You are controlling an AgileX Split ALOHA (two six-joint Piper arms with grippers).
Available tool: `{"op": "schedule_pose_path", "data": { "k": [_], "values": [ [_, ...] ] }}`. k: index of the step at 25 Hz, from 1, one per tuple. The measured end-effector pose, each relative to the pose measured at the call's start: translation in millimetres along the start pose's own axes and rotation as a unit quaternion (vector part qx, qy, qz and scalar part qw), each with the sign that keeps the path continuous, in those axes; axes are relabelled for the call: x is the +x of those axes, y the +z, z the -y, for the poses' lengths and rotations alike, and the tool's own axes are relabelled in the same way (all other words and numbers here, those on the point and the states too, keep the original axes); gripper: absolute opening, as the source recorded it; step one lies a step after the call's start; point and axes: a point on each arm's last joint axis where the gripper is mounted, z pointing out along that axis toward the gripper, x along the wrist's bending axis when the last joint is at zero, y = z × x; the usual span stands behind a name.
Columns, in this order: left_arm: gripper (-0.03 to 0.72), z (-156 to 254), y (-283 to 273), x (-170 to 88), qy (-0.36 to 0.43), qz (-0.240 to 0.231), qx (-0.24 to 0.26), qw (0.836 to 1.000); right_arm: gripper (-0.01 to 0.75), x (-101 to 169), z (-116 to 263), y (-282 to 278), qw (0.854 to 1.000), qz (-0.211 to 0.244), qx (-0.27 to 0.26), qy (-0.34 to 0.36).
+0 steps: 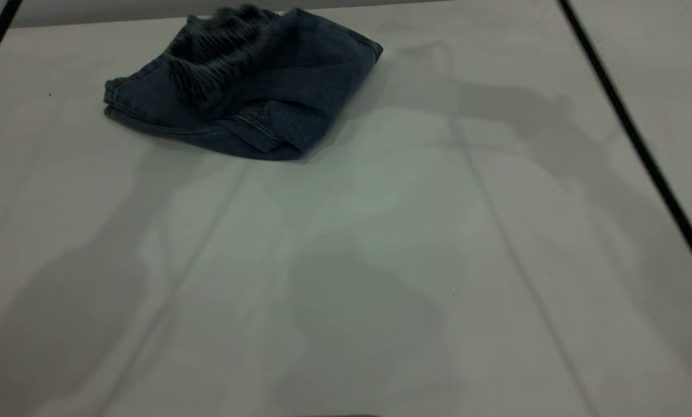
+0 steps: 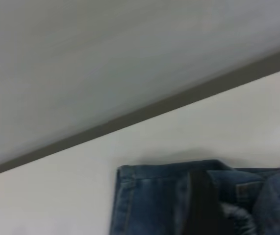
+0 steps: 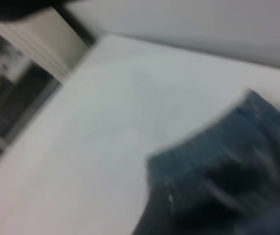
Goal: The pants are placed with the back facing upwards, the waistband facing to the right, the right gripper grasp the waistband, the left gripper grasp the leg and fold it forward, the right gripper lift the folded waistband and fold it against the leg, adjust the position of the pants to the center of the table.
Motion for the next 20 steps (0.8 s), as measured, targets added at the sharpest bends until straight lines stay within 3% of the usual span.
{"op": "schedule_pose_path", "data": {
  "k": [4,8,15,20],
  "values": [
    [0.412,3.1,4.7,-7.9,0.01,0.041,0.008,0.999,0.586,-34.7,7.4,-24.2,0.994,0.071,0.075,0.04],
    [0.412,24.9,31.1,-15.1,0.034,0.067,0.063,0.995,0.586,-59.9,11.2,-44.3,0.983,0.126,0.113,0.067],
    [0.412,84.7,80.3,-26.7,0.081,0.087,0.192,0.974,0.586,-64.5,11.9,-48.6,0.981,0.136,0.119,0.074],
    [0.412,117.3,97.9,-22.9,0.152,0.065,0.255,0.953,0.586,-64.9,12.2,-49.0,0.98,0.137,0.121,0.073]
  ]
}}
